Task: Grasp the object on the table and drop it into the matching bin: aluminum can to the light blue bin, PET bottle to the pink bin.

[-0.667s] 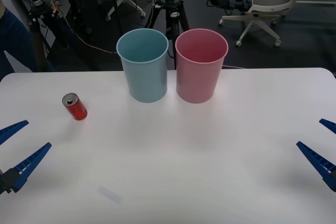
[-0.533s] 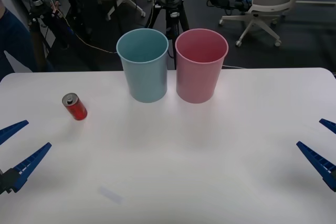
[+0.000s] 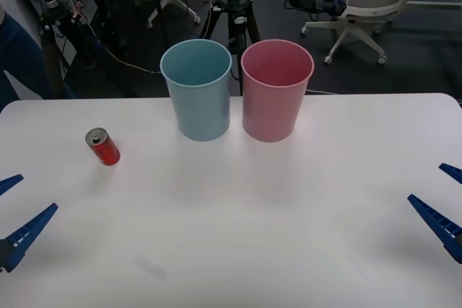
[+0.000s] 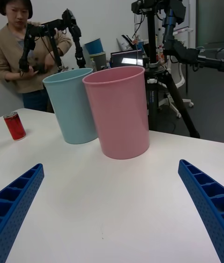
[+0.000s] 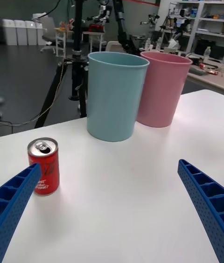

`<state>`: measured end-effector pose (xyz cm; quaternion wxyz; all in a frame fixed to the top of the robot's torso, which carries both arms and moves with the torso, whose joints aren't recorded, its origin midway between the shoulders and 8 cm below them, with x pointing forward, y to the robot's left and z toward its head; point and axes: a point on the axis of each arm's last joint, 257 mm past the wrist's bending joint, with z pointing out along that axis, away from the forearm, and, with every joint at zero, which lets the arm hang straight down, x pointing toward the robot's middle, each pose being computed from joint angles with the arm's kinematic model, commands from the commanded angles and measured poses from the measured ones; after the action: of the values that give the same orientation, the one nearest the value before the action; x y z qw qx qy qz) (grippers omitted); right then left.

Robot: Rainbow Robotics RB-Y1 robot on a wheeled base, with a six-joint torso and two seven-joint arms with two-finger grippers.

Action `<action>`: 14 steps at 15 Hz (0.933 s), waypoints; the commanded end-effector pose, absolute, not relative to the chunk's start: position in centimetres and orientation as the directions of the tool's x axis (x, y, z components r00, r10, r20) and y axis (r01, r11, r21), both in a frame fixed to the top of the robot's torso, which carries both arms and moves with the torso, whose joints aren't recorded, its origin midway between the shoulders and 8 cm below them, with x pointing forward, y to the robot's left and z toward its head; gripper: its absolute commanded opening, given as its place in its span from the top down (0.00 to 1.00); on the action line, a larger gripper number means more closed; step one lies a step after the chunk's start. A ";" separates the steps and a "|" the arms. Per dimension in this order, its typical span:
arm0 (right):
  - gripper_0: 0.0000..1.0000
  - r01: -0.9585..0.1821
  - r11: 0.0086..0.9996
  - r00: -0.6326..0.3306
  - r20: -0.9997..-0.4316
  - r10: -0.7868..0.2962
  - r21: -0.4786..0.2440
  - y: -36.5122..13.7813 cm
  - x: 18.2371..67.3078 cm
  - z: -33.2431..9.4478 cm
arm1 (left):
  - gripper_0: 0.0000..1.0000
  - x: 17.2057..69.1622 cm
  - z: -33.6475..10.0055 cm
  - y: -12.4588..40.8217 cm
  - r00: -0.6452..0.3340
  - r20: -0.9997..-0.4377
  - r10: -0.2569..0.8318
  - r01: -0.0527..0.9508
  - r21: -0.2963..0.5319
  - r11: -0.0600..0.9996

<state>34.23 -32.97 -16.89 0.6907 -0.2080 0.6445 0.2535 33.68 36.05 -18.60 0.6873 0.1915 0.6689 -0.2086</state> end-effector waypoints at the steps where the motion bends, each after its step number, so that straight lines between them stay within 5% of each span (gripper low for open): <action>1: 0.00 -0.618 0.785 0.041 -0.996 0.082 0.039 -33.0 34.2 -16.9 | 0.00 34.8 -20.1 38.3 0.043 -0.999 -0.011 0.438 0.009 0.899; 6: 0.00 -0.618 0.785 0.041 -0.996 0.082 0.039 -33.0 34.2 -16.9 | 0.00 37.1 -21.6 41.1 0.053 -0.996 0.073 0.299 0.086 0.950; 14: 0.00 -0.618 0.785 0.041 -0.996 0.082 0.039 -33.0 34.2 -16.9 | 0.00 44.0 -25.8 38.2 0.000 -0.999 0.035 0.328 0.033 0.944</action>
<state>34.23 -32.97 -16.89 0.6907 -0.2080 0.6445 0.2535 43.11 38.36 -25.48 0.6958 0.1275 0.6998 -0.0998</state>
